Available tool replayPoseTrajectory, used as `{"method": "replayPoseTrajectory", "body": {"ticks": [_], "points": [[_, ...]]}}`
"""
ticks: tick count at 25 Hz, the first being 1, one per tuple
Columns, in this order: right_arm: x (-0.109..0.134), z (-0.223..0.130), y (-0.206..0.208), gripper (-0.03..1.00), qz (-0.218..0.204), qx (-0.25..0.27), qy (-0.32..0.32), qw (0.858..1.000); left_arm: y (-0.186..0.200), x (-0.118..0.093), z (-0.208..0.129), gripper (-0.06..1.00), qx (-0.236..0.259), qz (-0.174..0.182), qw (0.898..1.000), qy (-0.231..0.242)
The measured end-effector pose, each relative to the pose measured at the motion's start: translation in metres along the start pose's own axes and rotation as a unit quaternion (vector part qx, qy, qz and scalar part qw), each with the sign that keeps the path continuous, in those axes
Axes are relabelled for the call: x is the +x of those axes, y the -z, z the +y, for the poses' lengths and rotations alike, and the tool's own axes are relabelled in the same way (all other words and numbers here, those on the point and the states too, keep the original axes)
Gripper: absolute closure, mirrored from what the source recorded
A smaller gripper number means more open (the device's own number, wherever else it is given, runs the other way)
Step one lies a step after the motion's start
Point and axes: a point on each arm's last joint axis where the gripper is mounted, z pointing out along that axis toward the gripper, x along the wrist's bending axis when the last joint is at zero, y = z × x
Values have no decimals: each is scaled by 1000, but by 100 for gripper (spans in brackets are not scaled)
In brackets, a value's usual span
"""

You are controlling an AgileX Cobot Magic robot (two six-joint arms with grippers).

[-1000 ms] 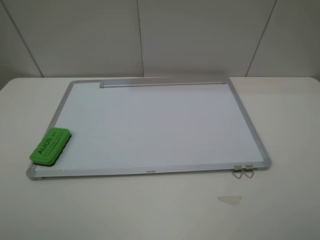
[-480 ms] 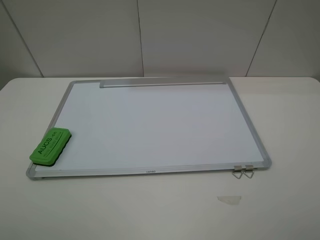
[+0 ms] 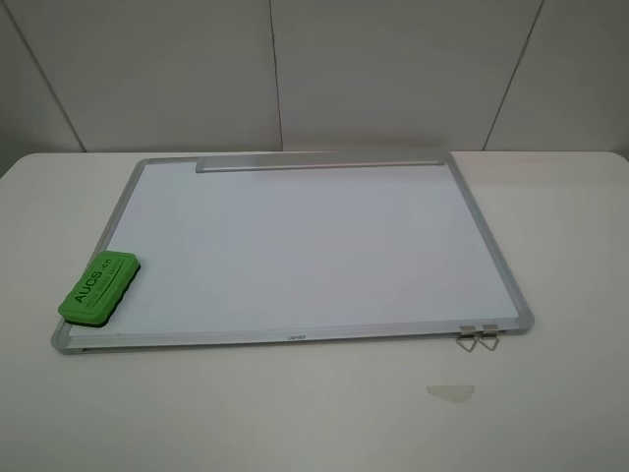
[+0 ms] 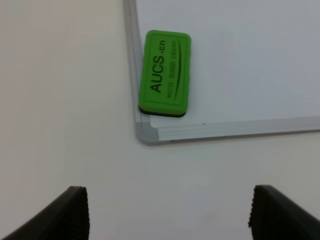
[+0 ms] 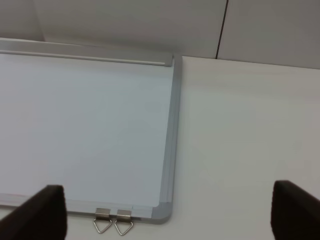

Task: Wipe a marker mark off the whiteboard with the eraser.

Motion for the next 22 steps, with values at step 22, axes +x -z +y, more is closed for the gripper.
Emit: {"method": "replayPoseTrajectory", "body": {"ticks": [22], "points": [[0, 0, 0, 15, 0, 0, 0, 1000, 26, 0, -27, 27, -129, -5, 992, -1]]}}
